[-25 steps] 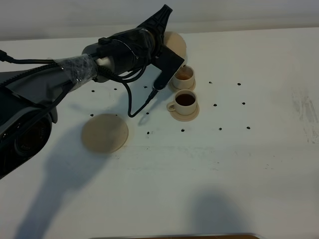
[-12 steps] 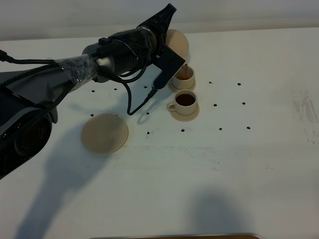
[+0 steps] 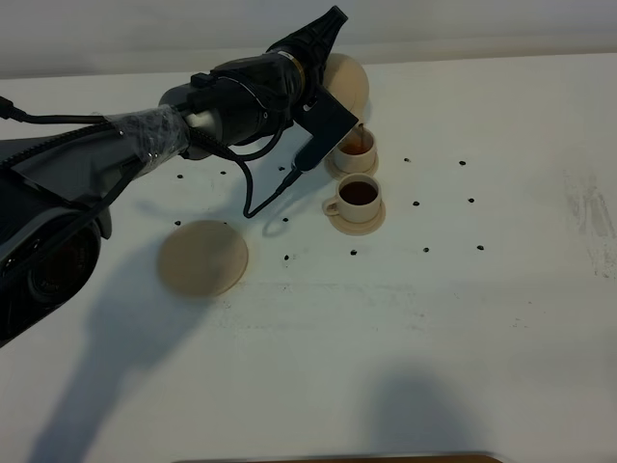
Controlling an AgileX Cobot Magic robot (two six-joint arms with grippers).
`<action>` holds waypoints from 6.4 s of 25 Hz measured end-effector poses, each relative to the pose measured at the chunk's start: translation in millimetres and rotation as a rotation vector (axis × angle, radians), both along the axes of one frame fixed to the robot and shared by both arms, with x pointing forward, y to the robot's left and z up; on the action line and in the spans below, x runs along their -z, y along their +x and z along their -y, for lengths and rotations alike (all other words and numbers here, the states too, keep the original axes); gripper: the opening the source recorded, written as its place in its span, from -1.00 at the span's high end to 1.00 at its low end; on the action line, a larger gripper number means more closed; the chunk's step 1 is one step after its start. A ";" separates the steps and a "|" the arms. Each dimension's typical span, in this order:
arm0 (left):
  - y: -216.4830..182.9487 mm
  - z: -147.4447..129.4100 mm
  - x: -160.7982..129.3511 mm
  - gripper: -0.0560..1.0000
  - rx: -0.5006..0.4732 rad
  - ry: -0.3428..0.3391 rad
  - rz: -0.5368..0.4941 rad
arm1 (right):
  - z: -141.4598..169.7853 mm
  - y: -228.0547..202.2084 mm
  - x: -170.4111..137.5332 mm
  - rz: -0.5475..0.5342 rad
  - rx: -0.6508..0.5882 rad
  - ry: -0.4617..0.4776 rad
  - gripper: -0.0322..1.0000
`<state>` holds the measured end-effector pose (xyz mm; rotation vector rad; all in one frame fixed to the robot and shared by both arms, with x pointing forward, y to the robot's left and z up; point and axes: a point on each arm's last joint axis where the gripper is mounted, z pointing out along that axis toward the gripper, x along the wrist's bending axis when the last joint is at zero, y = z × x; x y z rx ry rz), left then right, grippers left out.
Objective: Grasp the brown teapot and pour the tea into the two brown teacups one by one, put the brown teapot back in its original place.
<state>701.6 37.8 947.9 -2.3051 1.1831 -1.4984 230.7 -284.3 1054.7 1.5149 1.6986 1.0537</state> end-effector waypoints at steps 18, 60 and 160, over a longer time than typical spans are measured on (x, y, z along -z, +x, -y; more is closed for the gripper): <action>0.2 2.4 -1.8 0.58 0.062 0.055 0.043 | 0.0 0.0 0.0 0.000 0.000 0.000 0.51; 3.8 1.7 13.2 0.58 0.127 0.147 0.069 | 0.0 0.0 0.0 0.000 0.000 0.000 0.51; -53.0 -45.0 -13.7 0.58 -1.091 -0.447 -0.726 | 0.0 0.0 0.0 0.000 0.000 0.000 0.51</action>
